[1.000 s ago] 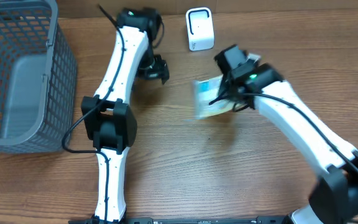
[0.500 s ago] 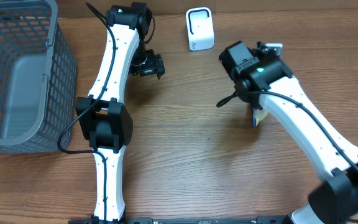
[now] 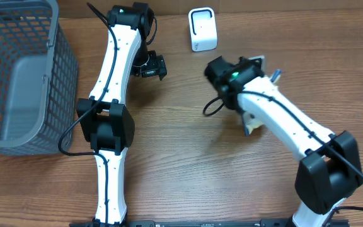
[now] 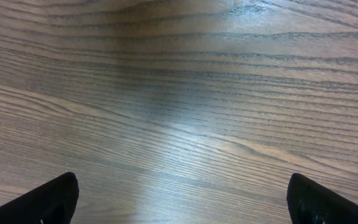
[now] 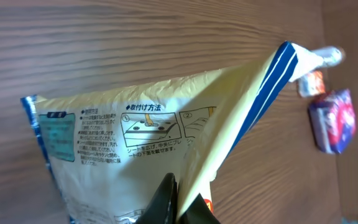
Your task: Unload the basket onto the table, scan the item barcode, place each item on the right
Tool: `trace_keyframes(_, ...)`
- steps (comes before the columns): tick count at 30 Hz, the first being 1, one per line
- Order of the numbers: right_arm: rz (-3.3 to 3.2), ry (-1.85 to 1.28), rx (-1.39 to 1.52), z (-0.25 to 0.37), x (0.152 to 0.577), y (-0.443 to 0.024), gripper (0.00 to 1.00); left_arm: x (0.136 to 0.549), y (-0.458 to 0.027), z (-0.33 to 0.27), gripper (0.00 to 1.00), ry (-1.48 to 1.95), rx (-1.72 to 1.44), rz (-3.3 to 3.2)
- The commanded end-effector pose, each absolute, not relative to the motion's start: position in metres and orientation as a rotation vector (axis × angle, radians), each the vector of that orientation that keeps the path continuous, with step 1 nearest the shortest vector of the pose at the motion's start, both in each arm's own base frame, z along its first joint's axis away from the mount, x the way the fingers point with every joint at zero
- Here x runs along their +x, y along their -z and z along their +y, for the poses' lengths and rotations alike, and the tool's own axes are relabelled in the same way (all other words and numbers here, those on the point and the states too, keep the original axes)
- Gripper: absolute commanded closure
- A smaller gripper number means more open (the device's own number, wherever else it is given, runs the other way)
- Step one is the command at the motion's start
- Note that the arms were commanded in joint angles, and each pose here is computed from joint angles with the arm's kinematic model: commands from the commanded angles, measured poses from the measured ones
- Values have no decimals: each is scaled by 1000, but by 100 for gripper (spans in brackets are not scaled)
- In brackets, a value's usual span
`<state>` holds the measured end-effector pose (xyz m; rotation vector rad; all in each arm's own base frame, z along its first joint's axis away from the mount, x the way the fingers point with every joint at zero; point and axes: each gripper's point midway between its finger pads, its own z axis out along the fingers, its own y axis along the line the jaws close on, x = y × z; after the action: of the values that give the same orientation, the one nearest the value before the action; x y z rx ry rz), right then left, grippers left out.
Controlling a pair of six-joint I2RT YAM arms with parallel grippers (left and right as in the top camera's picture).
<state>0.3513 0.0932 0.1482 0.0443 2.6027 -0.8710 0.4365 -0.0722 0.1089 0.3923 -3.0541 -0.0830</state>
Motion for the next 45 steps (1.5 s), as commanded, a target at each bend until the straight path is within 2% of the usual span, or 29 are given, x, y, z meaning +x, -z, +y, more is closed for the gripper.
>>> trace_keyframes(1,2609,803,-17,117,345,-152,96,437,-113,-76,0,68,356,-3067)
trace_keyframes(6,2572,817,-41,125,343,-173,96,437,-113,-76,0,67,357,-3067)
trace_keyframes(12,2519,850,136,99,352,-204,96,436,-113,-78,0,49,371,-3061)
trace_keyframes(18,2628,639,207,116,355,-190,96,431,-117,-136,0,-415,292,-2971)
trace_keyframes(19,2641,601,213,121,355,-188,96,431,-118,-149,9,-496,223,-2963)
trace_keyframes(20,2653,555,220,126,357,-185,96,430,-117,-159,27,-547,165,-2955)
trace_keyframes(21,2664,505,227,133,358,-183,96,427,-113,-166,58,-557,137,-2946)
trace_keyframes(23,2675,441,237,141,361,-180,96,421,-103,-178,93,-542,99,-2928)
trace_keyframes(24,2678,414,245,143,363,-180,96,417,-97,-184,96,-534,88,-2917)
trace_keyframes(28,2711,279,277,155,368,-175,96,401,-70,-213,96,-595,28,-2848)
trace_keyframes(33,2772,101,325,163,373,-169,96,385,-52,-254,96,-859,-54,-2727)
trace_keyframes(39,2813,-9,365,166,374,-166,96,376,-24,-268,96,-973,-41,-2666)
trace_keyframes(45,2819,-216,316,195,380,-170,96,373,2,-273,96,-994,78,-2650)
